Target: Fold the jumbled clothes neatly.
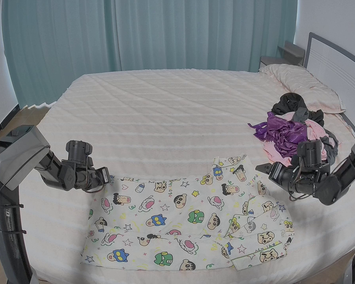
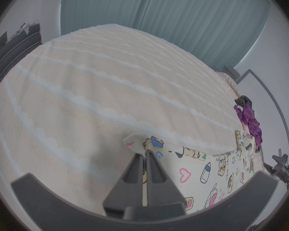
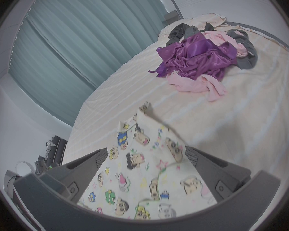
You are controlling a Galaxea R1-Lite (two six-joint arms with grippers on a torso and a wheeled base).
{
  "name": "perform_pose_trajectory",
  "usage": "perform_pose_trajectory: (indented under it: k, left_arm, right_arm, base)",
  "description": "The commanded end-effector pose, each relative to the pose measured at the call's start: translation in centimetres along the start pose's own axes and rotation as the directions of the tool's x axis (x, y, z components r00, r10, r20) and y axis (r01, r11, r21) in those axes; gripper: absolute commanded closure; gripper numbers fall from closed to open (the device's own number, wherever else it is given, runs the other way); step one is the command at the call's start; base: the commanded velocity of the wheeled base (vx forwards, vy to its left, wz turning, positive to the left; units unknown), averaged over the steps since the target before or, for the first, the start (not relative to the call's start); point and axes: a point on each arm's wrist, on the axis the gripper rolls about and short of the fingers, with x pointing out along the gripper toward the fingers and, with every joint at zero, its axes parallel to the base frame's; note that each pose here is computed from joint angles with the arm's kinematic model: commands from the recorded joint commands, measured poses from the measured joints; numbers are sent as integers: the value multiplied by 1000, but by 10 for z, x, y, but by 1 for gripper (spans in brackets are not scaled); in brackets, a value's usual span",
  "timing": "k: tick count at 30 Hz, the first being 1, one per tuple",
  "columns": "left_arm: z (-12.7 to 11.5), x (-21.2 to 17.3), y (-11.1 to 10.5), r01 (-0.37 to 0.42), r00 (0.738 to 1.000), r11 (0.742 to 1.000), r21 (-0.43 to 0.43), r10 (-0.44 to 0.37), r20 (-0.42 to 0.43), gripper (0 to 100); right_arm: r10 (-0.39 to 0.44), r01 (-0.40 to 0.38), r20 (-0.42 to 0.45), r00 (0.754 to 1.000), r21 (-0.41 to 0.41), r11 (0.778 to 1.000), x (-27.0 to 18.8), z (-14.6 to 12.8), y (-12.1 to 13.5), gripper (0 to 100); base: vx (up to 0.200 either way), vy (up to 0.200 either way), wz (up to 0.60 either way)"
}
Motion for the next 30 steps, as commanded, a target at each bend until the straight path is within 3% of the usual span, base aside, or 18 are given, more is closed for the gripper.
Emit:
perform_pose_trajectory:
  k: [1, 8, 14, 22, 23, 30]
  left_arm:
    - [20, -12, -6, -13, 996, 1000, -11, 14, 85, 100]
    - [17, -14, -9, -12, 997, 1000, -6, 13, 71, 100]
    - [16, -14, -10, -14, 998, 1000, -4, 15, 68, 100]
    - [15, -13, -10, -15, 998, 1000, -5, 15, 67, 100]
    - [15, -13, -10, -15, 998, 1000, -5, 16, 65, 100]
    - [15, -12, -10, -16, 998, 1000, -5, 17, 67, 100]
  right_arm:
    - [-73, 72, -40, 997, -30, 997, 70, 17, -13, 0]
    - [-63, 57, -56, 996, -104, 993, 116, 20, -6, 0]
    - [-46, 27, -70, 997, -253, 967, 135, 15, -6, 0]
    - [10, -29, -61, 998, -317, 948, 149, 11, 14, 0]
    - [12, -32, -66, 998, -322, 946, 150, 12, 15, 100]
    - [17, -57, -121, 992, -339, 939, 149, 14, 17, 100]
  base:
    - [0, 0, 0]
    - [0, 0, 0]
    - [0, 0, 0]
    - [0, 0, 0]
    - [0, 0, 0]
    - [0, 0, 0]
